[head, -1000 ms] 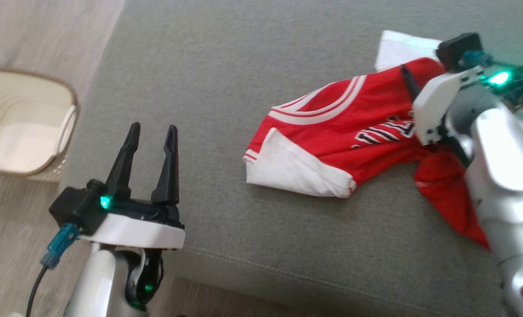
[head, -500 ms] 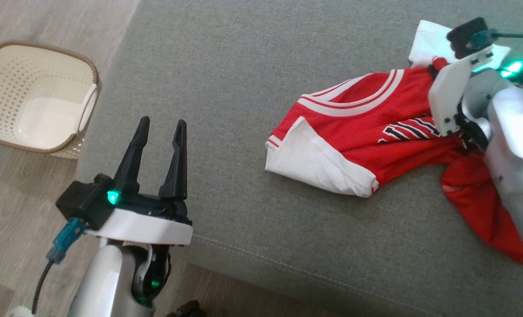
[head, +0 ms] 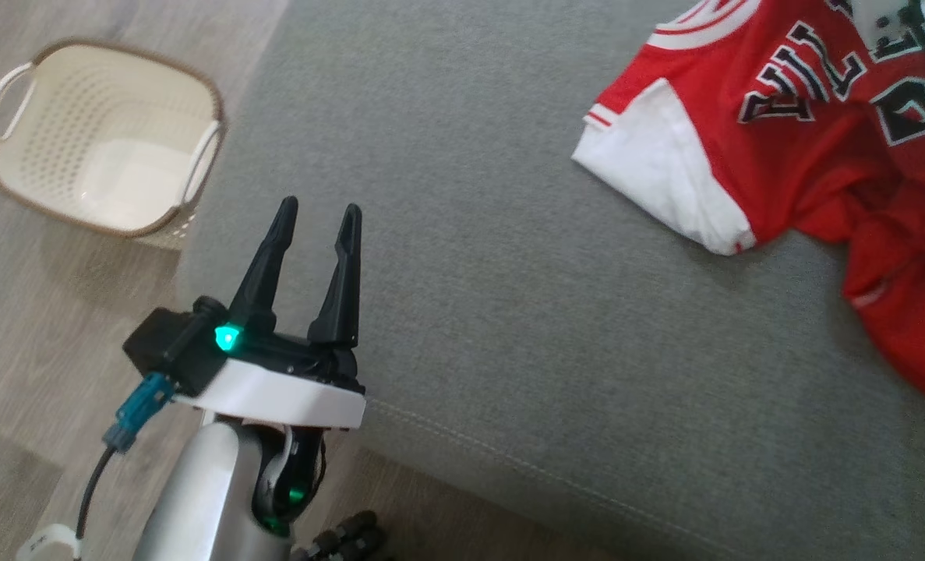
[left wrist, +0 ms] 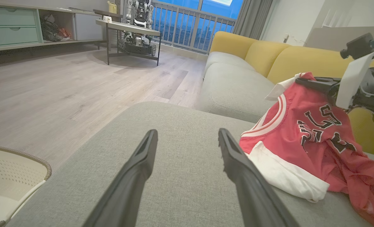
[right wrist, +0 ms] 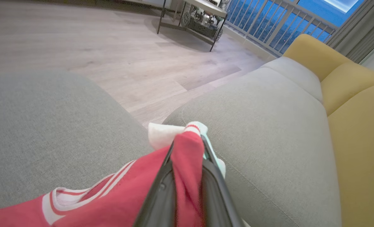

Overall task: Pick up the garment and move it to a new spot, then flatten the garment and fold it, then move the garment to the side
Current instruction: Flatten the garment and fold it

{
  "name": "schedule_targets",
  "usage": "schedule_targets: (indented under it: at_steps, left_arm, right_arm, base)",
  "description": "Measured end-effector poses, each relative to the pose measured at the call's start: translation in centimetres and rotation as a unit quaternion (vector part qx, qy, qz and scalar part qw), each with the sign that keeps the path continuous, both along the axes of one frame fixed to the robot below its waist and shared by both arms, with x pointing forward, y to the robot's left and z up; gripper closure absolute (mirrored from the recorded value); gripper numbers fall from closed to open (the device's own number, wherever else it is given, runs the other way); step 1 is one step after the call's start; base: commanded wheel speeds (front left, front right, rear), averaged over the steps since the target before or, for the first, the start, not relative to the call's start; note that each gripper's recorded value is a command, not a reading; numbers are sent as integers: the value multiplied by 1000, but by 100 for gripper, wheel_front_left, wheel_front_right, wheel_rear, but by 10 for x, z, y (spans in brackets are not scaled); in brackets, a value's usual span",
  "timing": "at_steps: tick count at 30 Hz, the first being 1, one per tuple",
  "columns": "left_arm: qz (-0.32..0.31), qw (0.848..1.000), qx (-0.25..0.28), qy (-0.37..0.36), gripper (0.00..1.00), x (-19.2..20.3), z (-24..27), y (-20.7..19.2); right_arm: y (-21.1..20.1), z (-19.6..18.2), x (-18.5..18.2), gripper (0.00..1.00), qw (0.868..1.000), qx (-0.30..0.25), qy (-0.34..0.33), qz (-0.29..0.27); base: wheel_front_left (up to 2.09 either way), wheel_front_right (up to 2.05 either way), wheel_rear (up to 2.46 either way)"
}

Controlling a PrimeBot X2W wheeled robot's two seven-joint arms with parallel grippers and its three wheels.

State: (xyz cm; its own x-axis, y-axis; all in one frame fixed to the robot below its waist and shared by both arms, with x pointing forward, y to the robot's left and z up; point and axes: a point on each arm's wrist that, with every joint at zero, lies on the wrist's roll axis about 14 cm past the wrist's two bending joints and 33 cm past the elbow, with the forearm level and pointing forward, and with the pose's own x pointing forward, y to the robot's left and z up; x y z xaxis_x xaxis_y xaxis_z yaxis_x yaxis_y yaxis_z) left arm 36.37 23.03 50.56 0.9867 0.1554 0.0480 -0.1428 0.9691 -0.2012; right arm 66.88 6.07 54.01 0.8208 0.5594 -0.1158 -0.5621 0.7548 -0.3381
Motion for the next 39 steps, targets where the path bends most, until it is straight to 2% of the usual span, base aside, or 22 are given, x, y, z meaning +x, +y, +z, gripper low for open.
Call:
schedule_targets:
  at_steps: [1,2,3,4,8,14,21,26,32,39]
  left_arm:
    - [3,1000,-1,0,0,0,0,2]
    - [7,1000,-1,1,0,-1,0,4]
    - [10,1000,-1,3,0,-1,-1,5]
    - [12,1000,0,6,0,-2,-2,6]
    - [19,1000,-3,11,0,-3,-5,7]
    - [12,1000,-1,-2,0,3,1,6]
    - [-11,999,12,-33,0,15,18,-4]
    - [-35,997,12,-61,0,22,33,-19]
    - [-63,995,-3,-82,0,26,44,-41]
    - [-96,992,-18,-79,0,28,40,-68]
  right_arm:
    - [5,-3,1,100,1000,-7,-2,5]
    - [9,-8,1,92,1000,-16,1,8]
    - [11,-15,2,7,1000,-23,7,9]
    - [14,-24,1,0,999,-31,17,10]
    - [24,-53,-8,0,997,-45,57,17]
    - [12,-50,-18,0,998,-33,62,7]
    - [-22,-20,-35,0,998,54,28,-26]
    - [-61,5,-55,0,990,122,1,-71]
    - [-112,5,-106,0,980,164,-24,-114]
    - [-173,-20,-184,0,961,216,-18,-174]
  base:
    - [0,0,0]
    - [0,0,0]
    - [0,0,0]
    - [0,0,0]
    - [0,0,0]
    - [0,0,0]
    - [0,0,0]
    - [0,0,0]
    - [0,0,0]
    - [0,0,0]
